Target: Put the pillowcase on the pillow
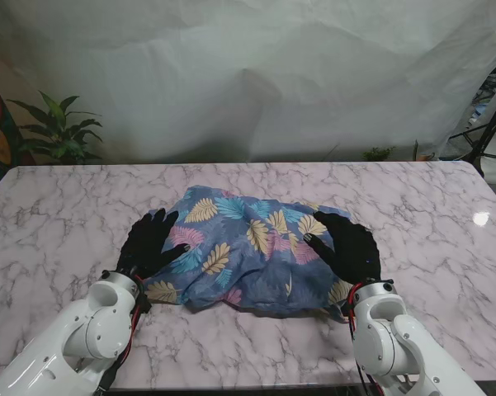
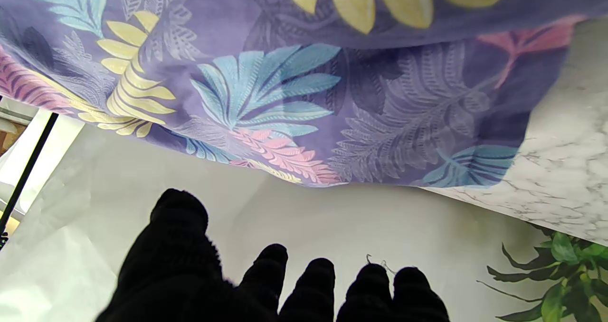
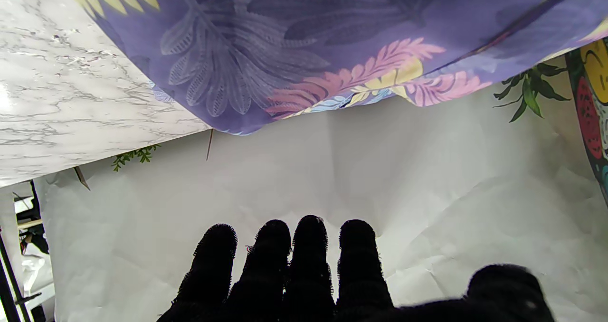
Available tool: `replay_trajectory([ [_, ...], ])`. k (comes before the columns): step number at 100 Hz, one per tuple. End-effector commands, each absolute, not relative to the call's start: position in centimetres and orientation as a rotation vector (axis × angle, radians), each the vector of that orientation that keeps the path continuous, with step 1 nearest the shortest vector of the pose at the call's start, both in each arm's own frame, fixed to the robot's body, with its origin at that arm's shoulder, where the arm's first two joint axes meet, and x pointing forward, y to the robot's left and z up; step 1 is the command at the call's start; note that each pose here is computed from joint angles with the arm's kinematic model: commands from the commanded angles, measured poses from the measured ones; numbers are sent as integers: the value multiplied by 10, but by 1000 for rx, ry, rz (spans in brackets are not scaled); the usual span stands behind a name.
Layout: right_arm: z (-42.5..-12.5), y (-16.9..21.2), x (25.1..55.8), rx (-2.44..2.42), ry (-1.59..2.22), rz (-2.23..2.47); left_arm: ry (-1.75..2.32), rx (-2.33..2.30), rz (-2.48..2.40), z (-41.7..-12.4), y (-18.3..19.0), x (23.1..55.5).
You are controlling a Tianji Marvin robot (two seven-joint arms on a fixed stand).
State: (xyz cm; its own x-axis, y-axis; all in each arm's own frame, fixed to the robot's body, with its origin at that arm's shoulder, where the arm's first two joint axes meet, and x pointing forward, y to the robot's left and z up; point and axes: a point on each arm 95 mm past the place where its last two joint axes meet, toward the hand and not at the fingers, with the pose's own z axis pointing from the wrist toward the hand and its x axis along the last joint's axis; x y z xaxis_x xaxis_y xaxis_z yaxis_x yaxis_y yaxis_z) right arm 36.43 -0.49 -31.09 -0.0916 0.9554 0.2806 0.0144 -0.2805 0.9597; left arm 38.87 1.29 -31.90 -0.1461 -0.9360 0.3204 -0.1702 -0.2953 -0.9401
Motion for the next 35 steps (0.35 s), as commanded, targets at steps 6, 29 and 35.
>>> replay_trajectory([
  [6,-316,-4,363,1396,1154,1481,1301,-1490,-1478,-321,13,388],
  [29,-319,-3,363,1399,1151,1490,1284,-1485,-1489,-321,13,385],
  [35,-319,-2,363,1402,1148,1493,1285,-1484,-1482,-321,14,385],
])
